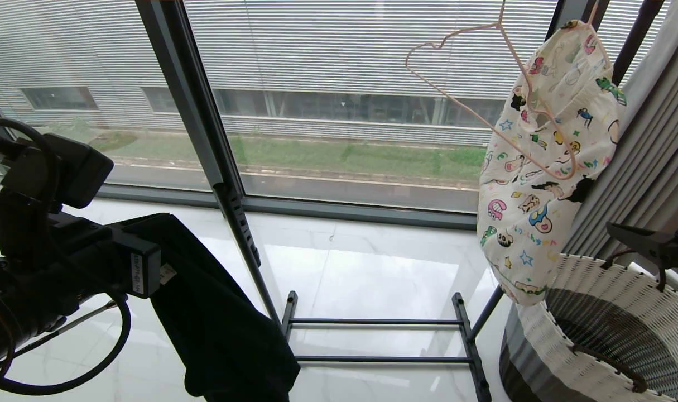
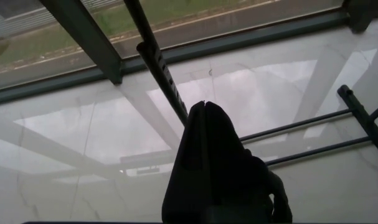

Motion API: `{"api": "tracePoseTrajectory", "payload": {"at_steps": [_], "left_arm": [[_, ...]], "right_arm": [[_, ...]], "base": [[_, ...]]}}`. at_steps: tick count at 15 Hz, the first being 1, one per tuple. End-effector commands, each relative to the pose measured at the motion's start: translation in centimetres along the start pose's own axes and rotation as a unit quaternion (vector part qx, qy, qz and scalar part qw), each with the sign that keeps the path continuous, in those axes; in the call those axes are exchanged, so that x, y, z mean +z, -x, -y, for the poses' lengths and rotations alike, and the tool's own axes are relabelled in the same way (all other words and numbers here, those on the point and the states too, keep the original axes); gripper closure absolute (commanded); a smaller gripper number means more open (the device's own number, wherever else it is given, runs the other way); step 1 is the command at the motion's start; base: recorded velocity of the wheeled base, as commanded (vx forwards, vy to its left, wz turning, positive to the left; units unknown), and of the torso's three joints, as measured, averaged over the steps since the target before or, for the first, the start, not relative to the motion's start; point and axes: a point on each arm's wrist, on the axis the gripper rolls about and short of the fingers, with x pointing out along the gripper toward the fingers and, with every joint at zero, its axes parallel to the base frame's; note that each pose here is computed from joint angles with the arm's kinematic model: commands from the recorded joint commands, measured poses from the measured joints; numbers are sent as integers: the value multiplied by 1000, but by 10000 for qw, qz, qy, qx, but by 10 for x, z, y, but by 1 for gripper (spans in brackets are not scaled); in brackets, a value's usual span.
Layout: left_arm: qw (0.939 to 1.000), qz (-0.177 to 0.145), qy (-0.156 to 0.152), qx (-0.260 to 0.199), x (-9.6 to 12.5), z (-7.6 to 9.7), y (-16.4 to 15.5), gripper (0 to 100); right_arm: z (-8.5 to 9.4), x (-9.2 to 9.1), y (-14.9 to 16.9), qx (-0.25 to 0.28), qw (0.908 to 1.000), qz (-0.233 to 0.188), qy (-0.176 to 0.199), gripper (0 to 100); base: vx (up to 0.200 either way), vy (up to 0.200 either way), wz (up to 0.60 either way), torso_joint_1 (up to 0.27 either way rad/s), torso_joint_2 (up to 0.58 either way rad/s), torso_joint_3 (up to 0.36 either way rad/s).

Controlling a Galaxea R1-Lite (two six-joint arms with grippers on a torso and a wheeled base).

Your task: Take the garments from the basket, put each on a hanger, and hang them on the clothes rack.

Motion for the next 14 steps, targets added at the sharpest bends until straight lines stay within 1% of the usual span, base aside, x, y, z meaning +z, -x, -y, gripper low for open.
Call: {"api": "tracePoseTrajectory", "payload": {"at_steps": [1,11,12,14], "left_arm": [[10000,-33,-11,-9,-1,1,-1,100],[10000,-59,2,0,-3,1,-1,100],[10000,-57,2,-7,-3,1,-1,100],[10000,-50,4,-6,-3,0,0,100]], "right_arm": [[0,0,-1,9,10000,-13,8,0],[-2,1,-5,31,10000,-37,9,0],[-1,3,-6,23,10000,58,-29,0],[-4,10,-17,31,9994,317,-122,0]], "base": [[0,0,0,193,-466,-286],[0,0,0,213,-493,-281],[0,0,0,246,-540,-290],[0,0,0,212,-469,-251]]}}
